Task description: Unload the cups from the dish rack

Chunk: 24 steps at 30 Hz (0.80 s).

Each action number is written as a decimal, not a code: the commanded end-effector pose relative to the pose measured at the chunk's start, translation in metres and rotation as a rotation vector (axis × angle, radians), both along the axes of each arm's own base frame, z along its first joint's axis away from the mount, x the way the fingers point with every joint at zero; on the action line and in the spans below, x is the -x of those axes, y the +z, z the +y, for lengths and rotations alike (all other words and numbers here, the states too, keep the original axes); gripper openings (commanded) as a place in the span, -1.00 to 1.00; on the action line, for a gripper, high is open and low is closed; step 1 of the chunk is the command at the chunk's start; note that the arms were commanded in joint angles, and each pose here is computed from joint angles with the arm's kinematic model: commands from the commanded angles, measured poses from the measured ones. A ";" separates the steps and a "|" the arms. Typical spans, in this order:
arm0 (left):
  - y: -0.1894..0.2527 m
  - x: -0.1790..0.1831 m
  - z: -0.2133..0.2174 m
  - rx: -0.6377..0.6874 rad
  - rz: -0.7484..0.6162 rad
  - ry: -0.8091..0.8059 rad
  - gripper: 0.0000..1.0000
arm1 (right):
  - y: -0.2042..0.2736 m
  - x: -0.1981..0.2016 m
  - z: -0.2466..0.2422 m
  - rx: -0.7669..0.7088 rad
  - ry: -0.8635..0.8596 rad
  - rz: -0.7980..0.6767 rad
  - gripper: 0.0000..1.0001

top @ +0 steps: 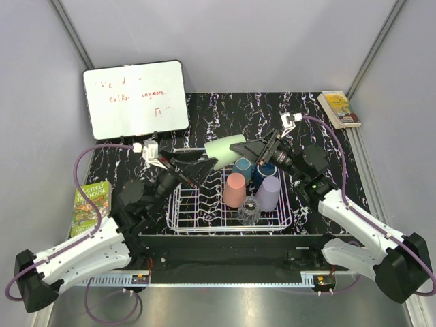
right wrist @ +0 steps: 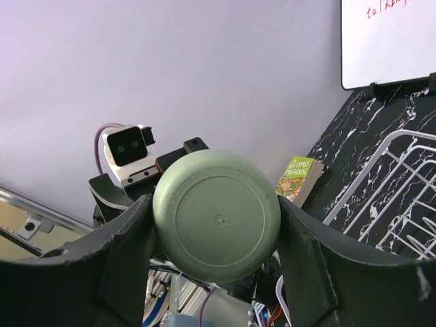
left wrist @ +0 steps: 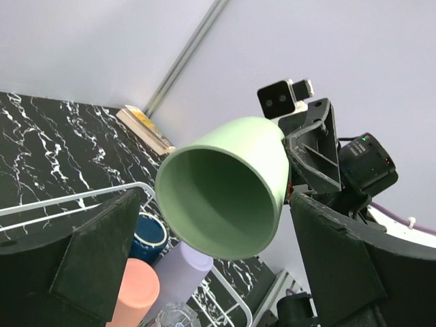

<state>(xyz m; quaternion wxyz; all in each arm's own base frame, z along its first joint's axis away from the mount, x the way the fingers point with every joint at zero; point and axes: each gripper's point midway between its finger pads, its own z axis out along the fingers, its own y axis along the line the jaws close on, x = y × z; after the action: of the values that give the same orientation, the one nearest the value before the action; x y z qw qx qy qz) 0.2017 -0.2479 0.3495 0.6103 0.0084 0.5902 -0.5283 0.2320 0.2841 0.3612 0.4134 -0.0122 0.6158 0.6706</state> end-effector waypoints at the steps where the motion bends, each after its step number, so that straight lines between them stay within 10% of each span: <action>1: 0.035 0.007 0.002 0.065 -0.094 -0.023 0.90 | 0.025 0.012 -0.003 -0.060 0.038 -0.077 -1.00; 9: 0.035 0.012 -0.017 0.053 -0.099 -0.109 0.21 | 0.015 0.007 0.003 -0.038 0.055 -0.055 -1.00; 16: 0.037 0.017 -0.031 0.057 -0.097 -0.182 0.05 | 0.003 0.002 0.007 -0.017 0.059 -0.034 -1.00; 20: 0.033 0.018 -0.040 0.039 -0.089 -0.213 -0.44 | 0.001 0.003 0.010 -0.019 0.079 -0.030 -1.00; 21: 0.031 0.018 -0.042 0.033 -0.085 -0.219 -0.99 | 0.002 0.003 0.010 -0.018 0.080 -0.032 -1.00; 24: 0.027 0.015 -0.043 0.012 -0.070 -0.212 -1.00 | -0.001 0.004 0.009 0.007 0.074 -0.032 -1.00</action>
<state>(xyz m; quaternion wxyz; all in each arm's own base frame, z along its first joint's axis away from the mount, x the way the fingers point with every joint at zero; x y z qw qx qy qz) 0.1864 -0.2912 0.3518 0.5520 0.0739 0.5834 -0.5911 0.2359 0.2943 0.3466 0.3743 -0.0097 0.6270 0.6831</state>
